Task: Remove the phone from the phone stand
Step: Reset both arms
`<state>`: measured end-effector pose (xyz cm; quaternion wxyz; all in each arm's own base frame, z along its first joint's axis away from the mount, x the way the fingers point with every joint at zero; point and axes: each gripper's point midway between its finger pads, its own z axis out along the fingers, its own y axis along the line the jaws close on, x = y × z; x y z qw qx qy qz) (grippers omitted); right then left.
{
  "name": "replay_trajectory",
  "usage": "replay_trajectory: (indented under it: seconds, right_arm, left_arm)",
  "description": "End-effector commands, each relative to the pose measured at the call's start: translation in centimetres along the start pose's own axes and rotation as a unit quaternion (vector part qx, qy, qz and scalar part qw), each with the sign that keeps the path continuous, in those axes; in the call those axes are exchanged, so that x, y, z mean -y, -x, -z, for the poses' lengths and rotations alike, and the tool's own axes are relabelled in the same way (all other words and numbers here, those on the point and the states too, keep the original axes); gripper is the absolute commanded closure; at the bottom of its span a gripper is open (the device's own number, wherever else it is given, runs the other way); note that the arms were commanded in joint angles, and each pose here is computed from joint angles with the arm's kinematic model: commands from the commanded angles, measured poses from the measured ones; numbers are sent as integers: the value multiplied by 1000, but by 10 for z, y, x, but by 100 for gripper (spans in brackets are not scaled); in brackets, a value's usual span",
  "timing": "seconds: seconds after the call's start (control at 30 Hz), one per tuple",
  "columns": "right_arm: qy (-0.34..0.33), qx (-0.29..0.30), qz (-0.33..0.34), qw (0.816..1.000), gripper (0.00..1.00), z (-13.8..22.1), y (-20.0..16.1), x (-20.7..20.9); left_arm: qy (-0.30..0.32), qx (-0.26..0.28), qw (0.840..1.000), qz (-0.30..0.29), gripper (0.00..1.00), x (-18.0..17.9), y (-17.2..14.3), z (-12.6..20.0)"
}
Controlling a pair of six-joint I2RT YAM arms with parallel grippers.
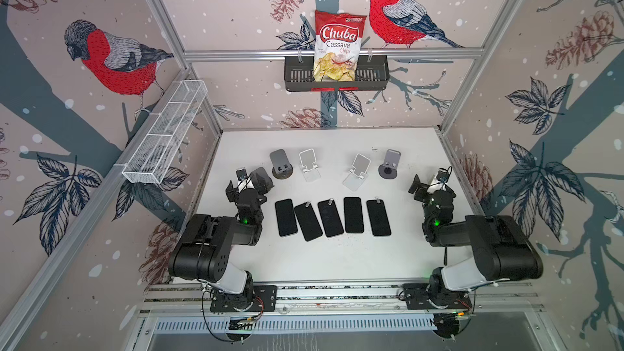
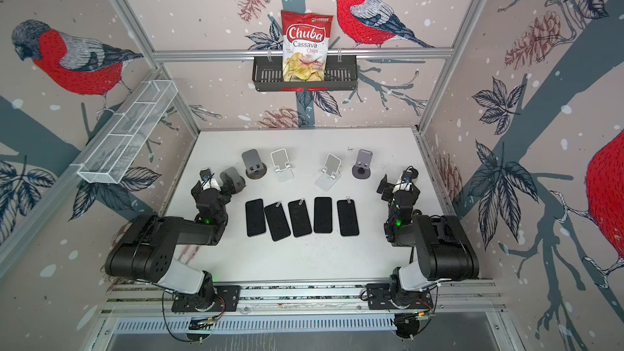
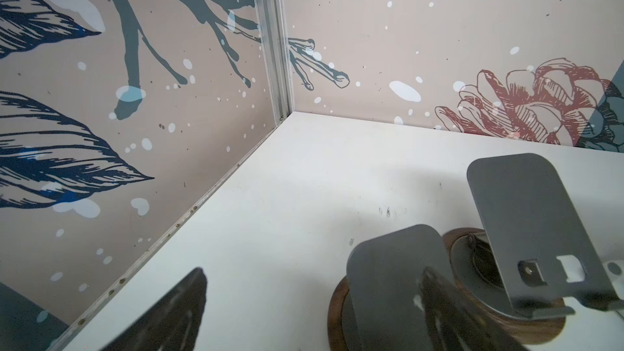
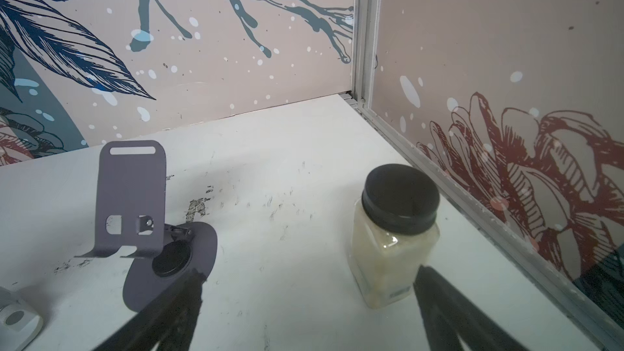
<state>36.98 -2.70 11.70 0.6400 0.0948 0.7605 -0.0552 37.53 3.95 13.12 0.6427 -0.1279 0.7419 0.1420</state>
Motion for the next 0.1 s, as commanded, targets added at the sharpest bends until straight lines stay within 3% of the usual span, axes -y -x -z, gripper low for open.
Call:
replay_trajectory:
  seconds: [0.0, 0.07]
  right_arm:
    - [0, 17, -8, 1000, 1, 1, 9, 0]
    - [0, 17, -8, 1000, 1, 1, 8, 0]
  left_arm:
    - [-2, 7, 1000, 7, 3, 1, 5, -1]
    - [-1, 8, 1000, 6, 3, 0, 5, -1]
